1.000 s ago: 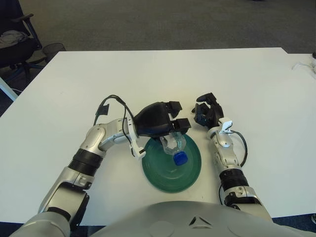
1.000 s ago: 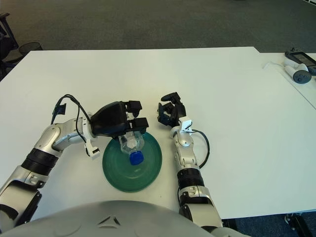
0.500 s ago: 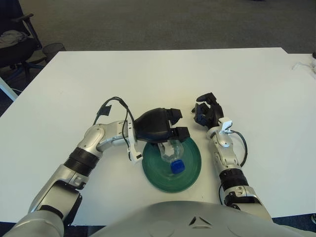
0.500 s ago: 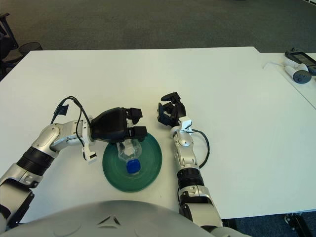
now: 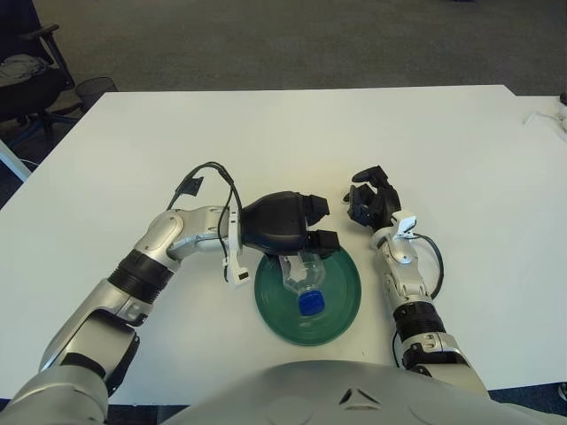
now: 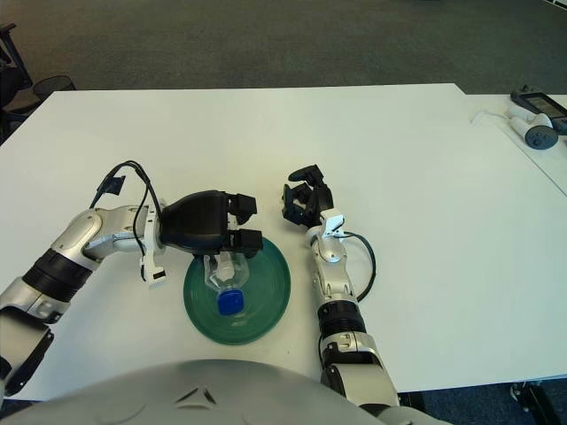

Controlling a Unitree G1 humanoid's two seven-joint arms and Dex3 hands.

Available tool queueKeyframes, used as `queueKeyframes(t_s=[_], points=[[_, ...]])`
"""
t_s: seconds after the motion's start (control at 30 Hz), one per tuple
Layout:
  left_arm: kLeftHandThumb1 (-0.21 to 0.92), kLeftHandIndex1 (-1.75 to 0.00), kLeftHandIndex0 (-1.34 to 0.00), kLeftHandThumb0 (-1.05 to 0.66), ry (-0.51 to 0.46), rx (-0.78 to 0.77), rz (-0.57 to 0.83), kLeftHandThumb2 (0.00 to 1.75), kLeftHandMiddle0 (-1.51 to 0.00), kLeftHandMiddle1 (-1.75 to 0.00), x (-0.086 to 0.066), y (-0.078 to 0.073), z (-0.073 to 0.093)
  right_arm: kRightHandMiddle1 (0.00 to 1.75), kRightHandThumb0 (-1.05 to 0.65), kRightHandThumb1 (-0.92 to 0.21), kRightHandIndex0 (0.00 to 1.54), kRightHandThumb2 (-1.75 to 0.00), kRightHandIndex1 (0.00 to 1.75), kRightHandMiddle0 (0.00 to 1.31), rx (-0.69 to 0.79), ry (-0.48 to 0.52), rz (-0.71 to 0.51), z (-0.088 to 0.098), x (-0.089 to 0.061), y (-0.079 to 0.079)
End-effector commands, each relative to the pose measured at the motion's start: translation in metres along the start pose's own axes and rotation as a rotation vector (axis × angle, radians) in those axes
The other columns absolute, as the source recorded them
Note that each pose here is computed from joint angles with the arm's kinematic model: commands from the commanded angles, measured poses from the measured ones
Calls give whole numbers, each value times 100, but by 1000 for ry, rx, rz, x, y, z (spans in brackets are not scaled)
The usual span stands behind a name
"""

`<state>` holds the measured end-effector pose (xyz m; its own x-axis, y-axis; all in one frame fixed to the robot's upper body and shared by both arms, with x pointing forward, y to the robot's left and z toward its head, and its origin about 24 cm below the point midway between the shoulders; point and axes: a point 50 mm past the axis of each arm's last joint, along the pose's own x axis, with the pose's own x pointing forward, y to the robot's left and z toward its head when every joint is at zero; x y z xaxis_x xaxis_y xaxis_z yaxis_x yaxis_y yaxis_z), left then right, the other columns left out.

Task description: Put the bottle into the plate.

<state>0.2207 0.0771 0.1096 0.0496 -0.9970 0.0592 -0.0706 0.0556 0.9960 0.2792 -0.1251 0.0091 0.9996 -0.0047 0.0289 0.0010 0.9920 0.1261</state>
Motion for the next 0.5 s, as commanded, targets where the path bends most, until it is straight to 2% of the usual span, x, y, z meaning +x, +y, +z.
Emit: queueKeyframes(t_s=[0.0, 0.03, 0.07, 0.1, 0.13, 0.17, 0.2, 0.23, 0.27, 0.37, 0.47], points=[[25, -155, -60, -4, 25, -10, -5, 133, -68, -175, -8, -5, 4, 175, -1, -57, 46, -99, 163, 24, 9, 103, -24, -19, -10, -6], [28, -153, -59, -3, 26, -4, -15, 130, -66, -175, -10, -7, 2, 175, -1, -57, 46, -99, 163, 24, 8, 105, -25, -19, -10, -6], [34, -151, -47, -18, 23, 9, -31, 119, -52, -170, -10, -8, 0, 175, -1, -57, 46, -99, 163, 24, 9, 108, -27, -19, -10, -6], [44, -140, -30, -44, 20, 20, -42, 100, -33, -143, -10, -7, -1, 175, -1, -57, 46, -98, 163, 24, 10, 110, -29, -19, -10, -5], [52, -132, -19, -60, 18, 27, -48, 85, -21, -124, -10, -7, -2, 175, -1, -58, 46, -98, 162, 24, 11, 111, -30, -19, -10, -5], [55, -129, -15, -66, 23, 45, -44, 79, -17, -118, -10, -8, -3, 175, -1, -58, 46, -97, 162, 24, 16, 113, -30, -19, -10, -5], [64, -99, -10, -76, 27, 56, -39, 69, -11, -81, -10, -9, -3, 175, -1, -57, 46, -98, 162, 24, 19, 114, -31, -19, -10, -5], [72, -78, -6, -82, 39, 73, -29, 58, -7, -56, -10, -12, -5, 175, -1, -57, 46, -98, 163, 24, 22, 115, -31, -19, -10, -5], [79, -61, -4, -87, 47, 87, -22, 52, -5, -39, -11, -15, -6, 175, -1, -57, 46, -99, 163, 25, 24, 116, -31, -19, -10, -6], [88, -34, -1, -94, 55, 130, 18, 50, -1, -14, -11, -12, -7, 175, -1, -55, 47, -100, 162, 26, 21, 112, -34, -18, -9, -6], [90, -22, 0, -97, 54, 164, 44, 53, -1, -6, -11, -13, -8, 175, -1, -54, 48, -102, 162, 27, 1, 104, -43, -19, -9, -6]])
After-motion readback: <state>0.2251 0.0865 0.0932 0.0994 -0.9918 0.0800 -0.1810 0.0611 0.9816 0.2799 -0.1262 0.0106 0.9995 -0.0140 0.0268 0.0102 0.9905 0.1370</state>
